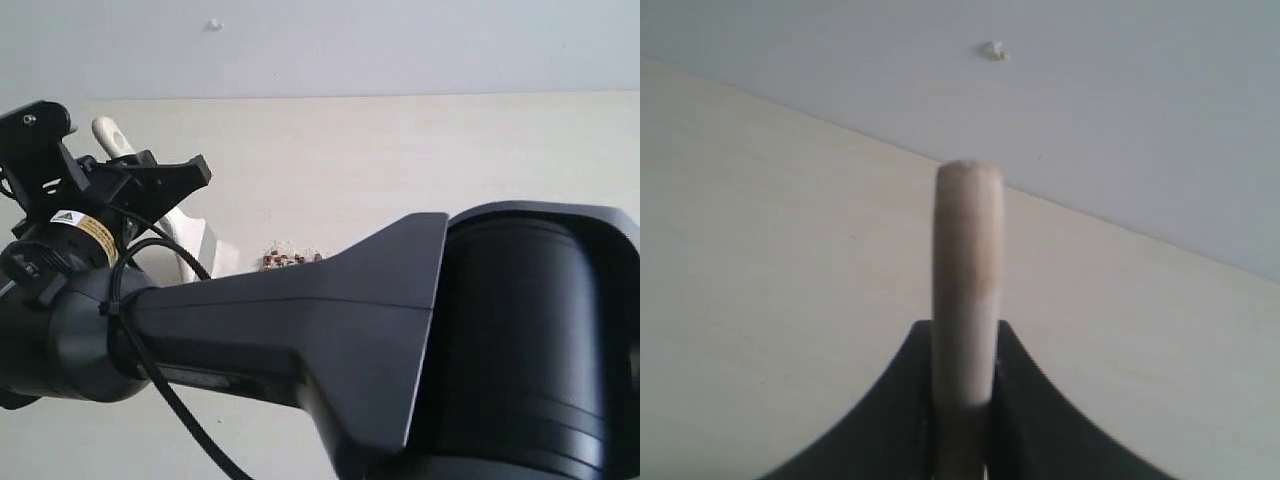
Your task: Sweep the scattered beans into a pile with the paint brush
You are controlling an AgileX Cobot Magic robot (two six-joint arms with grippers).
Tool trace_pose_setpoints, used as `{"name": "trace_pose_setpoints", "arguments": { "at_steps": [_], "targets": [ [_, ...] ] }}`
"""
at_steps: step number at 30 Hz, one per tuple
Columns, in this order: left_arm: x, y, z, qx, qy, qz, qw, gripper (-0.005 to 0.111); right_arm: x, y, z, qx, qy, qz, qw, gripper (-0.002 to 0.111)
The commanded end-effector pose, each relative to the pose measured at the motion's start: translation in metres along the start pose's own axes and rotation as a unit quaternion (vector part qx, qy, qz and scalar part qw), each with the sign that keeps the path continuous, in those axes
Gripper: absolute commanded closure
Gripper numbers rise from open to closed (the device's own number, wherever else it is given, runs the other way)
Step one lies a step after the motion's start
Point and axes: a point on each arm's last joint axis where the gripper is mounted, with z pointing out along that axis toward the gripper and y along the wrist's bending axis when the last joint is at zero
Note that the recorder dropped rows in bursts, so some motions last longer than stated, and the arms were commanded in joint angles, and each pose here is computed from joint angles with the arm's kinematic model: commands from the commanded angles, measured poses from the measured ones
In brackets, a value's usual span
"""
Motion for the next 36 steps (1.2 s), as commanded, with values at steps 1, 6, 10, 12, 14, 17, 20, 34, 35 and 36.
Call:
{"name": "trace_pose_setpoints", "arguments": {
  "at_steps": [1, 6, 10, 12, 14, 17, 20, 34, 35, 36],
  "targets": [
    [0.0022, 0.001, -0.0002, -0.004, 0.003, 0.0, 1.0, 0.107, 0.0119, 0.0038, 0.0041, 0.007, 0.014, -0.025, 1.0, 0.108],
    [0.0032, 0.0016, -0.0002, -0.007, 0.009, 0.0, 1.0, 0.107, 0.0118, 0.0019, 0.0041, 0.017, 0.014, -0.04, 0.999, 0.108],
    [0.0032, 0.0016, -0.0002, -0.007, 0.009, 0.0, 1.0, 0.107, 0.0113, 0.0011, 0.0041, 0.021, 0.012, -0.054, 0.998, 0.108],
    [0.0032, 0.0016, -0.0002, -0.007, 0.009, 0.0, 1.0, 0.107, 0.0109, 0.0012, 0.0041, 0.021, 0.01, -0.06, 0.998, 0.108],
    [0.0032, 0.0016, -0.0002, -0.007, 0.009, 0.0, 1.0, 0.107, 0.0107, 0.0009, 0.0041, 0.023, 0.009, -0.069, 0.997, 0.108],
    [0.0032, 0.0016, -0.0002, -0.007, 0.009, 0.0, 1.0, 0.107, 0.0104, 0.0002, 0.004, 0.027, 0.008, -0.073, 0.997, 0.108],
    [0.0032, 0.0016, -0.0002, -0.007, 0.009, 0.0, 1.0, 0.107, 0.009, 0.0003, 0.0041, 0.027, 0.0, -0.076, 0.997, 0.108],
    [0.0032, 0.0016, -0.0002, -0.007, 0.009, 0.0, 1.0, 0.107, 0.0066, 0.001, 0.0031, 0.026, -0.014, -0.092, 0.995, 0.108],
    [0.0032, 0.0016, -0.0002, -0.007, 0.009, 0.0, 1.0, 0.107, 0.0068, 0.001, 0.0031, 0.026, -0.012, -0.095, 0.995, 0.108],
    [0.0032, 0.0016, -0.0002, -0.007, 0.009, 0.0, 1.0, 0.107, 0.007, 0.001, 0.0031, 0.026, -0.011, -0.094, 0.995, 0.108]
  ]
}}
